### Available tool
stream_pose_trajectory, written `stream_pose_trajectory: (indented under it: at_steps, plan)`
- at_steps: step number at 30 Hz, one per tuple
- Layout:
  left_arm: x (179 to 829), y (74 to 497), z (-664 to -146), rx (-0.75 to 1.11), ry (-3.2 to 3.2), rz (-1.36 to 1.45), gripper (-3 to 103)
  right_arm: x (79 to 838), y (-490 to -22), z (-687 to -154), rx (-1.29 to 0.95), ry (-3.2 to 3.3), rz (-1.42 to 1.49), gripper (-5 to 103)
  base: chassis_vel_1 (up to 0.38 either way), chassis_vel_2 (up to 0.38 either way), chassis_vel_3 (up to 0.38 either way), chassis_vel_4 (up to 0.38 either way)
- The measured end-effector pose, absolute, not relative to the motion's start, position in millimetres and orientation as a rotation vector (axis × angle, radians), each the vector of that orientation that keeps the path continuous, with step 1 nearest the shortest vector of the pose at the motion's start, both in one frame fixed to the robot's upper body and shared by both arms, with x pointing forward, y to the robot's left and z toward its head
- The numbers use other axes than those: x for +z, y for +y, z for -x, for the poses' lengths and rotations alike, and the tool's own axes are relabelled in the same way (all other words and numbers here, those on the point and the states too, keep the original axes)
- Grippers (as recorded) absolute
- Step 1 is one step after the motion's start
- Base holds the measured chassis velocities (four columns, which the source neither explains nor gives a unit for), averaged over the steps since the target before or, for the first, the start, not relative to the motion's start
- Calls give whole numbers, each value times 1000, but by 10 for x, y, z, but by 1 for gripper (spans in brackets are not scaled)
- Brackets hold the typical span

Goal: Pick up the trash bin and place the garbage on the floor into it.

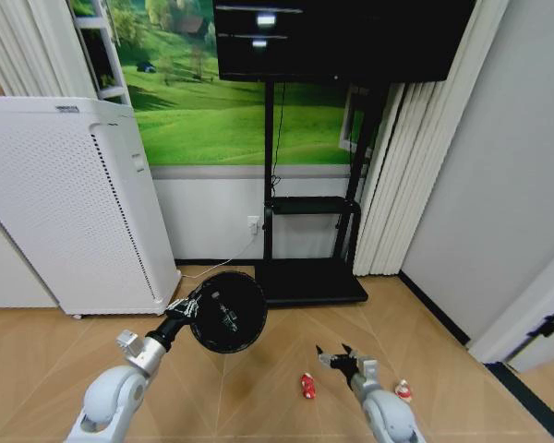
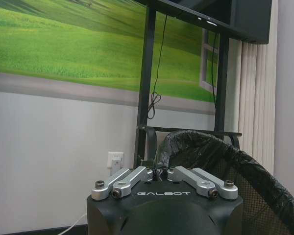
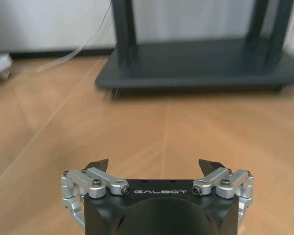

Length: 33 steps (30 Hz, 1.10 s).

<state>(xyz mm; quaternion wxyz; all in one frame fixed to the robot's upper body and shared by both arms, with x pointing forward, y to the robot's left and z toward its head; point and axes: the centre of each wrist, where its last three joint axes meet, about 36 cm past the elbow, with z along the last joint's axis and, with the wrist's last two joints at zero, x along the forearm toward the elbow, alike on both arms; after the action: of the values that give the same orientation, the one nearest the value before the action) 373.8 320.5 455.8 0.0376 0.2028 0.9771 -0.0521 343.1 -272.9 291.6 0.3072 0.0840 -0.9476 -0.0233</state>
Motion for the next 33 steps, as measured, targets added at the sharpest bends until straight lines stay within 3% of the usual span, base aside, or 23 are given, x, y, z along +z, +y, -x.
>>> stream_pose_trajectory:
  at_steps: [9, 33]
  plan:
    - [4547, 3140, -3715, -164, 3003, -648, 7, 2122, -2646, -3368, -26, -2399, -225, 100, -10, 1, -8, -7]
    - [4606, 3203, -3516, -147, 3005, -645, 7, 1593, -2349, -3688, -34, -2334, -151, 100, 0, 0, 0, 0]
